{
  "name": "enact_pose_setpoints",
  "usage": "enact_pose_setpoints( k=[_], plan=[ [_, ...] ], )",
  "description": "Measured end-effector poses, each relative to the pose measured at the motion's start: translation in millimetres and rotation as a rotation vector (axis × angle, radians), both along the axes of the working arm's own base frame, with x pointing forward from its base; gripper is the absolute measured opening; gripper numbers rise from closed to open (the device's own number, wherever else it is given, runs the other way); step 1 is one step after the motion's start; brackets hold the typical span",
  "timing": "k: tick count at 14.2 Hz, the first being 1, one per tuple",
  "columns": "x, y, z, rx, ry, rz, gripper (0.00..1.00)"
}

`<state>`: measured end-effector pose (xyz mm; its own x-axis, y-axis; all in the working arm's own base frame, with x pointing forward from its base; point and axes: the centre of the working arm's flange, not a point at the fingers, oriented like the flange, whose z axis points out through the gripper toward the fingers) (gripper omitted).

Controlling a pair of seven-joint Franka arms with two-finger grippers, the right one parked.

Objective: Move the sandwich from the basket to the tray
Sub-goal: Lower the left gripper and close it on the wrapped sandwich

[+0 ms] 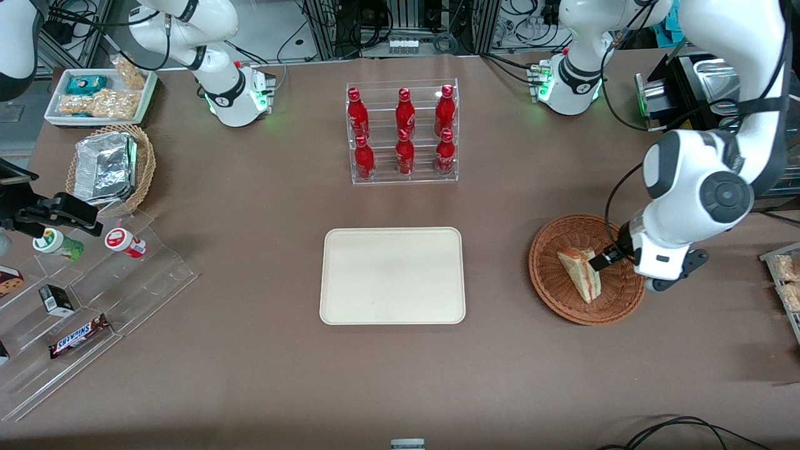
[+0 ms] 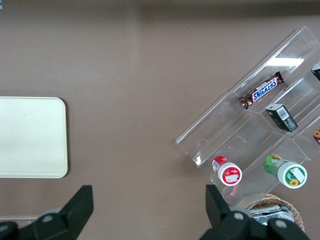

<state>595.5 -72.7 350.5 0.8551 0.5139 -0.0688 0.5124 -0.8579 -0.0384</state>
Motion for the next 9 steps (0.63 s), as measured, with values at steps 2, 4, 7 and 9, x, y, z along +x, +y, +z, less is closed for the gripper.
enact_pose_setpoints(
  k=[2,4,7,9],
  plan=[
    [-3,-2,-26,-0.006,-0.002,-0.003,1.0],
    [-6,-2,-46,-0.011,-0.015,-0.004,1.0],
    [-10,-3,-61,-0.015,-0.021,-0.004,1.0],
    [-11,-3,-65,-0.015,-0.016,-0.005,1.0]
  ],
)
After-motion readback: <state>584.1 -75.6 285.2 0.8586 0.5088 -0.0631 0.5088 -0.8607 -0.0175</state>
